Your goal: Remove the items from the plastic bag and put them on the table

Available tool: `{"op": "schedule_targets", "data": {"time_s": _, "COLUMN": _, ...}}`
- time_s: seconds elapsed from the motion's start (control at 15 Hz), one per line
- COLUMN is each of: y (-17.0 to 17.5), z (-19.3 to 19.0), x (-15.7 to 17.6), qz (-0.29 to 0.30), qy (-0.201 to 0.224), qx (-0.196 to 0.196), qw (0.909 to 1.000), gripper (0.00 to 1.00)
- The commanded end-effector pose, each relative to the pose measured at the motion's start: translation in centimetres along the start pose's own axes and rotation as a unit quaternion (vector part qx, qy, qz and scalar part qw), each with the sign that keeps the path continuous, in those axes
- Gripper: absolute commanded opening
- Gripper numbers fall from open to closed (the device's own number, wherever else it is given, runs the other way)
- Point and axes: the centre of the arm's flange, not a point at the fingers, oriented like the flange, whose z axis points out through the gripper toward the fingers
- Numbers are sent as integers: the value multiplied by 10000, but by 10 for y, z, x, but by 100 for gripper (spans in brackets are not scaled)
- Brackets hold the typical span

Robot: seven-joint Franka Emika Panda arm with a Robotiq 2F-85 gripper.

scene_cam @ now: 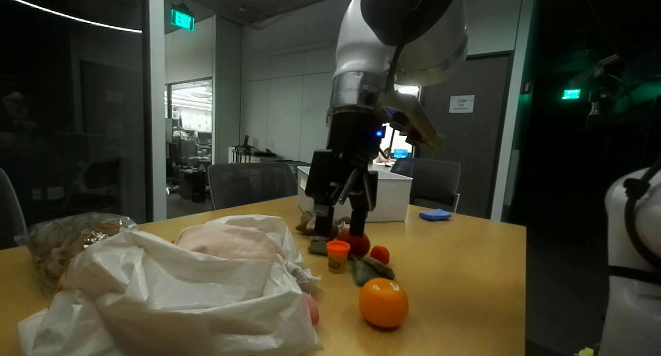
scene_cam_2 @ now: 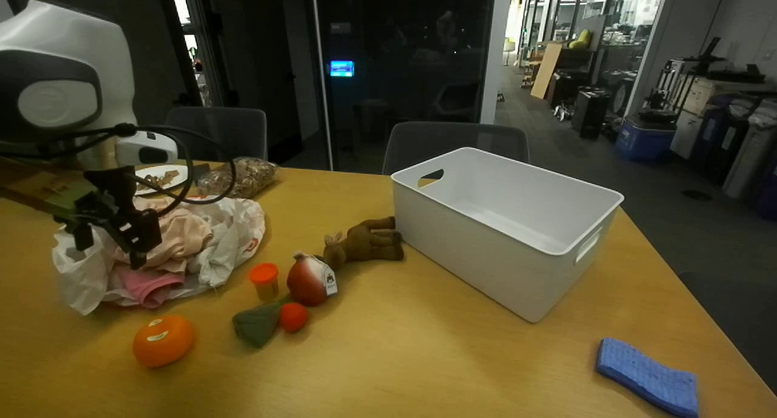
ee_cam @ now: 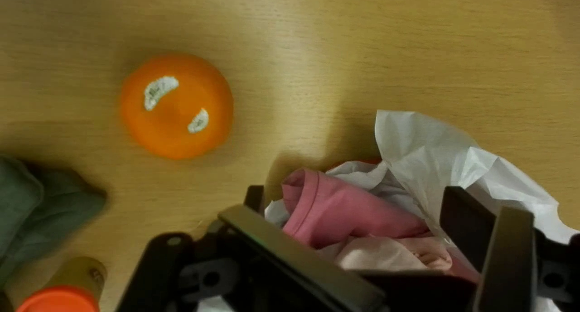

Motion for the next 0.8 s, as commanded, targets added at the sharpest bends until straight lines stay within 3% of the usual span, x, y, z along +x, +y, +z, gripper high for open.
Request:
{"op": "schedule_targets", "data": {"time_s": 0.0, "y": -23, "z": -8, "x": 35, "qz": -497, "qy": 283, "qx": -170, "qw": 9982, "gripper": 100}}
{"op": "schedule_targets", "data": {"time_s": 0.47, "y": -44, "z": -4, "x": 92, "qz": -1180, "qy": 900, "qx": -51, "qw": 9889, "gripper": 100}}
{"op": "schedule_targets", "data": {"time_s": 0.73, "y": -48, "z": 25, "x": 103, "qz": -1416, "qy": 877, "qx": -1, "qw": 9860, "gripper": 100}}
